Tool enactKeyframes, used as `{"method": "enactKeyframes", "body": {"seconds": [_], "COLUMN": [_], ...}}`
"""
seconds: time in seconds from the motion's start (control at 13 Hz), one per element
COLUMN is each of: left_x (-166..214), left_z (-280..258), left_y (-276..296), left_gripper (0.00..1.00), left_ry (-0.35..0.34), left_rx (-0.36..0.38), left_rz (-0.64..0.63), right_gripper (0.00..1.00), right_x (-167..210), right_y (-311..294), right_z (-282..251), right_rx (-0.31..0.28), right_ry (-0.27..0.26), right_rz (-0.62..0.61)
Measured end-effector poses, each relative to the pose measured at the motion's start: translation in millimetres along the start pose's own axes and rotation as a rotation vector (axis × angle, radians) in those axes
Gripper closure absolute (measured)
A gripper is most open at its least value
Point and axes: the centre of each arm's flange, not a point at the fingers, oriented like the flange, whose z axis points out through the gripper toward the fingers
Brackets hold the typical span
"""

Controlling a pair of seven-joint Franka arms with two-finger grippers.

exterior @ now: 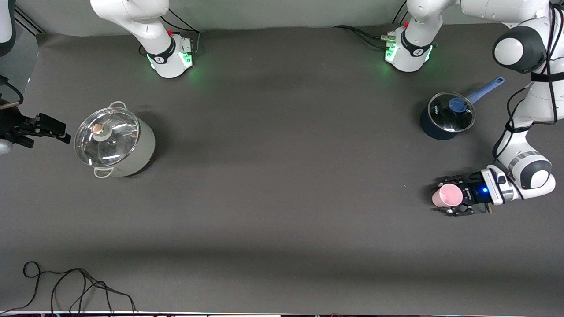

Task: Transfer pink cup from left to right arm
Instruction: 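Close the left gripper on the pink cup rim, then carry the pink cup with the left gripper toward the table middle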

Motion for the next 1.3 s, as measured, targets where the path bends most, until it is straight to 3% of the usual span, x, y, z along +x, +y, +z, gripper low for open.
{"method": "enactKeyframes", "body": {"seconds": [0.38, 0.54, 0.84, 1.3], "left_x": [1.9, 9.6, 53.8, 109.6], "left_z": [5.8, 31.4, 149.9, 340.6], "left_y": [-2.5, -7.6, -28.8, -22.9], "left_gripper": [0.34, 0.35, 0.35, 0.35], "left_ry": [0.001, 0.018, 0.105, 0.170], "left_rx": [-0.008, -0.043, -0.100, -0.018], "left_rz": [0.008, 0.032, 0.097, 0.059], "right_gripper": [0.00, 0.00, 0.00, 0.00], "right_x": [0.0, 0.0, 0.0, 0.0], "right_y": [0.0, 0.0, 0.1, 0.1], "right_z": [0.0, 0.0, 0.0, 0.0], "right_rx": [0.000, 0.000, 0.000, 0.000], "right_ry": [0.000, 0.000, 0.000, 0.000], "right_rz": [0.000, 0.000, 0.000, 0.000]}}
